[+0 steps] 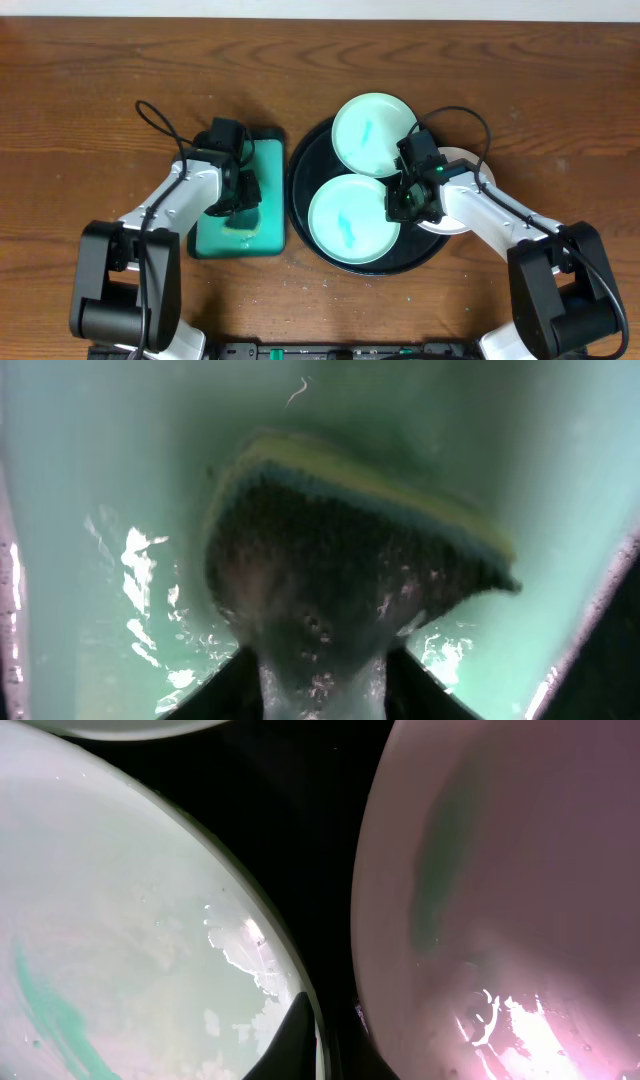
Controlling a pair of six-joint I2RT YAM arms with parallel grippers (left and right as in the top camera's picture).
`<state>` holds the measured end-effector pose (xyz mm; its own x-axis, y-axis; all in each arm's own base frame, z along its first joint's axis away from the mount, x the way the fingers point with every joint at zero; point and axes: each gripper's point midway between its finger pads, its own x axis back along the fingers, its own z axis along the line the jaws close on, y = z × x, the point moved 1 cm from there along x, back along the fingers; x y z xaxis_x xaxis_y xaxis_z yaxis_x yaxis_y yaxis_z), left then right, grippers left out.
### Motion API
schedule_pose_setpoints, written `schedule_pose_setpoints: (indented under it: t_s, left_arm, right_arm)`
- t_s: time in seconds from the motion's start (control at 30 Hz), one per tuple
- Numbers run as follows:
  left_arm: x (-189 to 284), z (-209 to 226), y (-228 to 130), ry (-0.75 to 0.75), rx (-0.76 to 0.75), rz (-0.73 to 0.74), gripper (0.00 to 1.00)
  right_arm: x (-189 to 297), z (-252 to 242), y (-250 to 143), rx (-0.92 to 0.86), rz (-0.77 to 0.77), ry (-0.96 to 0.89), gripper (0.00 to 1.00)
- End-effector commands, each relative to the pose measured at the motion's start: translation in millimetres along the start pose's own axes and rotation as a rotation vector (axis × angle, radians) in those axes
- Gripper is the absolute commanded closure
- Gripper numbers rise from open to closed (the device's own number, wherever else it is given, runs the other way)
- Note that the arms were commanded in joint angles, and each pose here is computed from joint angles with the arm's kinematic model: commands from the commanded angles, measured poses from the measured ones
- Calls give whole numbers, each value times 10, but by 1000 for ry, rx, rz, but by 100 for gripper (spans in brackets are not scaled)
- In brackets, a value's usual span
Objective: Clean dirty plates on tray and stack at the side
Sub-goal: 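Move left gripper to the sponge and right gripper to the plates, then grasp the green sponge with the left gripper and lift it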
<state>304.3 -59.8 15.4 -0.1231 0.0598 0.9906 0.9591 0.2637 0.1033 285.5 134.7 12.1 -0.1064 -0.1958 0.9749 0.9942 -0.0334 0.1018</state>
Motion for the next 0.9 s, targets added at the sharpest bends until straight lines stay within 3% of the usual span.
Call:
schedule_pose_setpoints:
  t_s: [0.0, 0.2, 0.43, 0.63, 0.87]
  left_arm:
    - [-146, 110, -40, 64, 7, 25, 93]
    - [241, -17, 96, 28, 6, 7, 93]
    - [928, -254, 313, -3, -46, -112, 93]
    - [720, 7, 309, 181, -53, -131, 93]
    - [238, -137, 148, 103, -27, 10, 93]
  right_arm:
    - [-104, -157, 28, -29, -15, -90, 99]
    - [-104, -155, 32, -28, -16, -89, 99]
    - [-104, -154, 34, -28, -17, -89, 99]
    - [-104, -155, 32, -28, -16, -89, 99]
    - [-104, -157, 27, -28, -14, -90, 99]
